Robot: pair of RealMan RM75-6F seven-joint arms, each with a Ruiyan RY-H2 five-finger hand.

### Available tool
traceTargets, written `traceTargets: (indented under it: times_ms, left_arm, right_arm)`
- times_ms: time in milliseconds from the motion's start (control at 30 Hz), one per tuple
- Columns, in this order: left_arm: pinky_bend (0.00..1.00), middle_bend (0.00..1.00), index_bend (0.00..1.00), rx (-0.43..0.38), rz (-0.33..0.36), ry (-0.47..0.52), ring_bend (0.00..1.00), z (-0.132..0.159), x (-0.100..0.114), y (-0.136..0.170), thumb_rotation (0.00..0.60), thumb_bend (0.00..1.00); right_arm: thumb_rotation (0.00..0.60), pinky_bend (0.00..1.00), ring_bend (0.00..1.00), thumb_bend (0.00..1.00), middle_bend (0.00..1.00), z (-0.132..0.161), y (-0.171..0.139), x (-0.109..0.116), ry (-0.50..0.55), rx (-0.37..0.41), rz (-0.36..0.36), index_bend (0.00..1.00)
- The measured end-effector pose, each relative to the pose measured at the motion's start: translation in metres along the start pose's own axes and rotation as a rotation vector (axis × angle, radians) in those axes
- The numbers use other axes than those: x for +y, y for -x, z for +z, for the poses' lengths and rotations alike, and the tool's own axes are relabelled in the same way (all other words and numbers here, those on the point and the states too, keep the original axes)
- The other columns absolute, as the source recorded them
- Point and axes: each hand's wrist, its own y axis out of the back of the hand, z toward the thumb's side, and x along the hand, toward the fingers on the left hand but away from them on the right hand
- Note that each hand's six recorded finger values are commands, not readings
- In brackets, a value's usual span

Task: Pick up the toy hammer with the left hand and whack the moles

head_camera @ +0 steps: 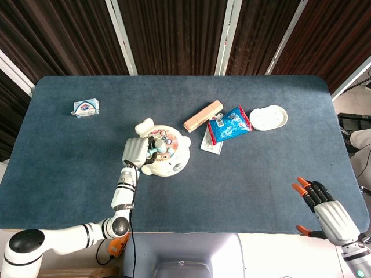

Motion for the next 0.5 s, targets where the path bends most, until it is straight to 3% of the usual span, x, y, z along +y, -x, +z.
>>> traceTargets:
  times_ms: [233,500]
  left_arm:
    - [1.0,1.0,0.74,-0.001,-0.007,-0.003,0.99,-0.001,0.0,0.0,0.6,0.79]
    - [1.0,1.0,0.74,-0.033,0.035,0.043,0.99,0.002,0.023,0.011,0.6,0.79]
  right_arm:
    - [0.6,0.0,0.0,0.2,0.0,0.001,0.0,0.0,-0.002,0.001,0.0,0.0]
    - [0.6,0.0,0.0,0.2,0.0,0.003,0.0,-0.002,-0.006,0.008,0.003,0.0]
